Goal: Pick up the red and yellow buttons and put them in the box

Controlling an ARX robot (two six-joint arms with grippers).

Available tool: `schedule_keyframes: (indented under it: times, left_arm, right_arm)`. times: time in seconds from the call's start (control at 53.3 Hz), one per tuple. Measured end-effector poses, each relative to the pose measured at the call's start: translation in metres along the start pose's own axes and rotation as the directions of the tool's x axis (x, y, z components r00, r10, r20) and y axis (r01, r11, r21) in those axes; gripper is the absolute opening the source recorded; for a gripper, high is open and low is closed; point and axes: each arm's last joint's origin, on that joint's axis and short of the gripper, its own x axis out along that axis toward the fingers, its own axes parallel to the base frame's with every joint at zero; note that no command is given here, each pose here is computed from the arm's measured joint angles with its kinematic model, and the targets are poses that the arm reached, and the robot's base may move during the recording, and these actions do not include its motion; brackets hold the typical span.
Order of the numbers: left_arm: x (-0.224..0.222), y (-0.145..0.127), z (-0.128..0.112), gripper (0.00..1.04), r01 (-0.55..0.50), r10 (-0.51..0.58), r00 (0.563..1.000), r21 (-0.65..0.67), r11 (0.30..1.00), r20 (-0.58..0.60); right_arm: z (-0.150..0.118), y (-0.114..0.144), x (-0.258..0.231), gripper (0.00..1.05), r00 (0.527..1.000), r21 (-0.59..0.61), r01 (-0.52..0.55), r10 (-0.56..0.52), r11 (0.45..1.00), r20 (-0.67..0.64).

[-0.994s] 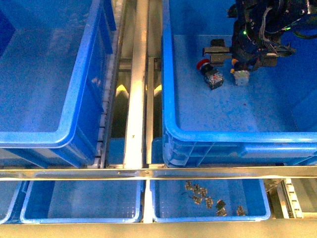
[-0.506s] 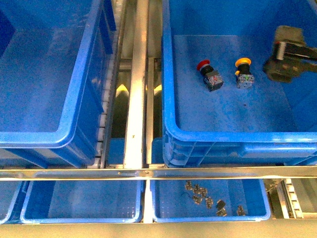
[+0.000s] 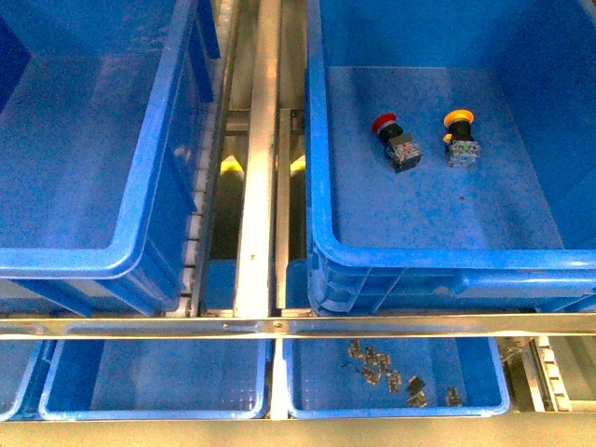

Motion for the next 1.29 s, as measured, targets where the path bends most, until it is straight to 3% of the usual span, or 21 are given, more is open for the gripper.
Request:
schedule_keyframes:
  times: [0.056, 0.281, 0.431, 1.294]
  left_arm:
    - [0.000, 0.000, 0.000, 0.97, 0.000, 0.000, 1.000, 0.000, 1.000, 0.000]
    - [0.000, 0.000, 0.000, 0.97, 0.000, 0.000, 1.000, 0.000, 1.000, 0.000]
    - [0.000, 0.000, 0.000, 0.97, 0.000, 0.000, 1.000, 0.000, 1.000, 0.000]
    - [0.000, 0.000, 0.000, 0.97, 0.000, 0.000, 1.000, 0.000, 1.000, 0.000]
  right_arm:
    - [0.005, 0.000, -0.009, 0.42, 0.999, -0.036, 0.001, 0.001, 0.999, 0.051]
    - [-0.009, -0.001, -0.029, 0.03, 1.000, -0.065, 0.003, -0.001, 0.998, 0.024]
    - [-0.018, -0.002, -0.040, 0.04, 1.000, -0.069, 0.003, -0.002, 0.998, 0.017]
    - [-0.006, -0.001, -0.080, 0.04, 0.998, -0.069, 0.004, 0.001, 0.998, 0.062]
